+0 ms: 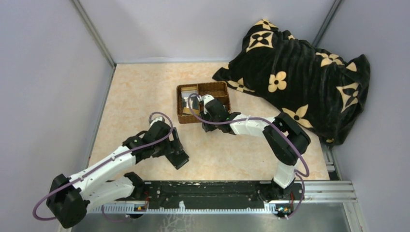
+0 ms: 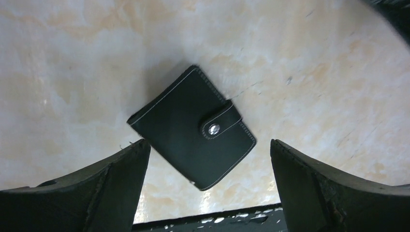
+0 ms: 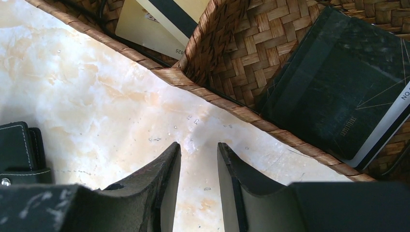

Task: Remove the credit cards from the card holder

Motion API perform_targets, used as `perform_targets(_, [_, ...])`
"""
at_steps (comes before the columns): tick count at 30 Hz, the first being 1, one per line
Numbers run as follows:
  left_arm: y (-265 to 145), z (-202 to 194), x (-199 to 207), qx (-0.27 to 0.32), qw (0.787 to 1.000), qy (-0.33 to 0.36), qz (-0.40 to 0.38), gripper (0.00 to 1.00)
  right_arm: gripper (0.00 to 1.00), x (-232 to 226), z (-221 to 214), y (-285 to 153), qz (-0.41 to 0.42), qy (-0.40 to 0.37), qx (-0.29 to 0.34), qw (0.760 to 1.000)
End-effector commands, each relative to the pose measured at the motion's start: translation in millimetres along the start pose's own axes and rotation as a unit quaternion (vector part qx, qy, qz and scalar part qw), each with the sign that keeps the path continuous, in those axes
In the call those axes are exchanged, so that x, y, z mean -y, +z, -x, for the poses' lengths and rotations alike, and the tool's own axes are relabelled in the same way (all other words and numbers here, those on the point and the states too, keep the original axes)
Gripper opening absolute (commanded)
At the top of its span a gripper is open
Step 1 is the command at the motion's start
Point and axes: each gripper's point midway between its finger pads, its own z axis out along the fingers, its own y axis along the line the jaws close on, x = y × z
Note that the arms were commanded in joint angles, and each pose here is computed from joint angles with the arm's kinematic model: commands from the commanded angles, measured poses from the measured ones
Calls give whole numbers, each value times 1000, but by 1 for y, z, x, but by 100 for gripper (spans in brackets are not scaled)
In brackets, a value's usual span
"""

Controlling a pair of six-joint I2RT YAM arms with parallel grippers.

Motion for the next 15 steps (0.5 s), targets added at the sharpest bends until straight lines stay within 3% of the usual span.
perform_targets(1, [-1, -36, -17, -60, 997, -36, 16, 99, 35, -1, 29, -12, 2, -3, 48, 999])
perform_targets(8, [-4, -42, -13, -63, 996, -56, -9, 97, 35, 2, 19, -3, -3, 1, 39, 999])
perform_targets(15, [17, -71, -29, -107, 992, -60, 29, 98, 35, 4, 22, -6, -9, 1, 43, 999])
